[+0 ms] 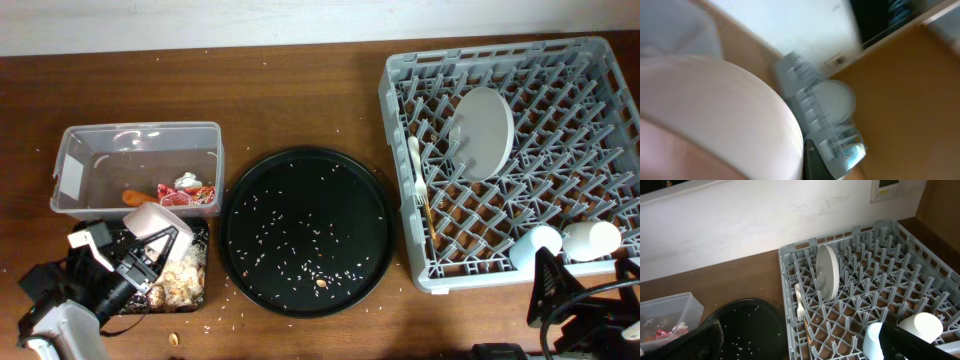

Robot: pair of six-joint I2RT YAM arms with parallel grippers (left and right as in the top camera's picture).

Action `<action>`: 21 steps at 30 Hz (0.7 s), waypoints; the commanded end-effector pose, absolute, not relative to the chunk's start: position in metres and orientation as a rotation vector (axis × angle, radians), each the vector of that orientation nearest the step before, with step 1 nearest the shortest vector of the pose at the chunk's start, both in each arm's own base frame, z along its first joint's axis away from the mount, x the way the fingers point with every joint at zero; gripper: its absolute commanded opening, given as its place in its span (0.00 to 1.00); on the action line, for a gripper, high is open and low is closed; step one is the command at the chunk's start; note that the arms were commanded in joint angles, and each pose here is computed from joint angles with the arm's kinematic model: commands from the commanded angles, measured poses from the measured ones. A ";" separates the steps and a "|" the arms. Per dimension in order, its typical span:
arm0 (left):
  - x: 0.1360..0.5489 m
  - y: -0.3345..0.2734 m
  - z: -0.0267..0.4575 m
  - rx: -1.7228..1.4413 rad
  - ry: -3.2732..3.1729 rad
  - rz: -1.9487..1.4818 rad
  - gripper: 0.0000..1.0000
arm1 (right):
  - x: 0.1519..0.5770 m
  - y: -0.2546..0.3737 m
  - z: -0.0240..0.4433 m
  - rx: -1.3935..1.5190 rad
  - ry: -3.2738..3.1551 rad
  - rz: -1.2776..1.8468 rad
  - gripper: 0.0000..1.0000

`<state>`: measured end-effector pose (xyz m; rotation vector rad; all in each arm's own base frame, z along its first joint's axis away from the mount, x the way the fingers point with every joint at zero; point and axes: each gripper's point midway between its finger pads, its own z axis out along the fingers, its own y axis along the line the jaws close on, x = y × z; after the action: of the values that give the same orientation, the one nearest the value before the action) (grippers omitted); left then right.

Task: Sort waste into correct bins and load items into the dishwasher rack
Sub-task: 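Tip the bowl over the small black tray to empty the food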

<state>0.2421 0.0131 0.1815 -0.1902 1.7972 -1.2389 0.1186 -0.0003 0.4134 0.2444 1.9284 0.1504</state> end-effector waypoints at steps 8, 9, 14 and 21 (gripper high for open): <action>0.238 0.012 0.171 -0.272 1.864 -1.255 0.00 | 0.119 0.000 0.414 0.242 1.925 0.148 0.99; 0.237 0.011 0.168 -0.328 1.888 -1.282 0.00 | 0.119 0.000 0.414 0.242 1.925 0.148 0.99; 0.230 0.002 0.170 -0.417 1.892 -1.373 0.00 | 0.119 0.000 0.414 0.242 1.925 0.148 0.99; 0.233 -0.001 0.172 -0.205 1.949 -1.204 0.00 | 0.119 0.000 0.414 0.242 1.926 0.148 0.99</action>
<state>0.2291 -0.0043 0.1652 -0.3145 1.9687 -1.2862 0.1187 -0.0003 0.4135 0.2444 1.9280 0.1504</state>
